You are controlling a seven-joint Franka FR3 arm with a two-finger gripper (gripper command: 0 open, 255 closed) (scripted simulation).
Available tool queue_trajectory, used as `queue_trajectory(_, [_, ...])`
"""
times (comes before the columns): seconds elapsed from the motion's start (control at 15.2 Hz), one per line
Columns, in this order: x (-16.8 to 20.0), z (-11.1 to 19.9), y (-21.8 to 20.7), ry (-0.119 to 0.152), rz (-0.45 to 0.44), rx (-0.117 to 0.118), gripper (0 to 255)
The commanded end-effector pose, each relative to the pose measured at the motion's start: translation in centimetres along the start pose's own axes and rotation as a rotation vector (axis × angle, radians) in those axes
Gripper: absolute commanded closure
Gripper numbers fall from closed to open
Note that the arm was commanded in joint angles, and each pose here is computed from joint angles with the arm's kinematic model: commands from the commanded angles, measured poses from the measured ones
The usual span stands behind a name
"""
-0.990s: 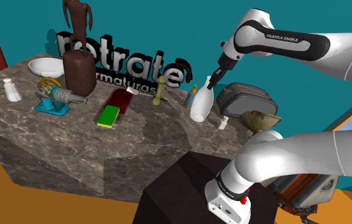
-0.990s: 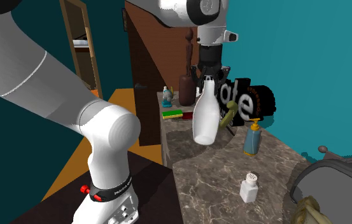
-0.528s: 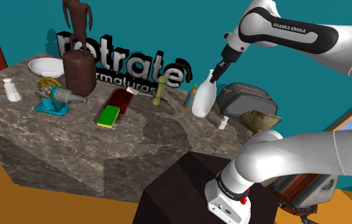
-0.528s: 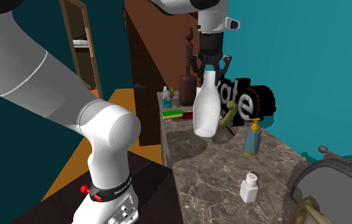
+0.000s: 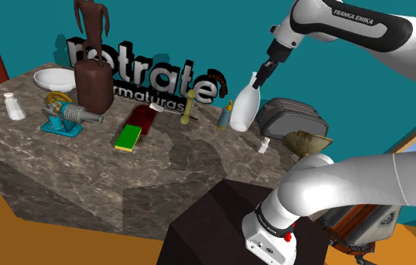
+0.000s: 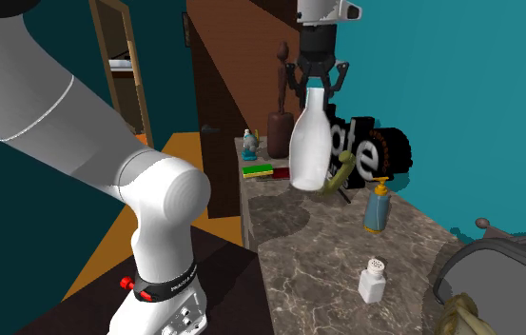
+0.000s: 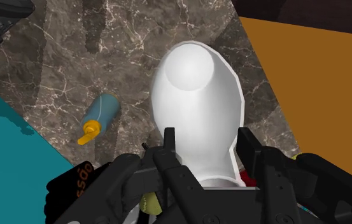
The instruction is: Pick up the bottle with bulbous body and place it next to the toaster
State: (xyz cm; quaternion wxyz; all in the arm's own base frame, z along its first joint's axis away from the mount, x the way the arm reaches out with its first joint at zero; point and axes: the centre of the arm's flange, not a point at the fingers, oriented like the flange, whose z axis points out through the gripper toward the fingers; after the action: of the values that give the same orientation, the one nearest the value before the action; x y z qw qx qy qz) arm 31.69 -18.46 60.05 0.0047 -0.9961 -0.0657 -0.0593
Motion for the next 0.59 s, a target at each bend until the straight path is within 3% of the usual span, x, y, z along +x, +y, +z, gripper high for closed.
queue_trajectory(0.0, [0.1, -1.0, 0.1, 0.0, 0.0, 0.0, 255])
queue_trajectory(0.53, [0.6, -5.2, 0.1, 0.0, 0.0, 0.0, 255])
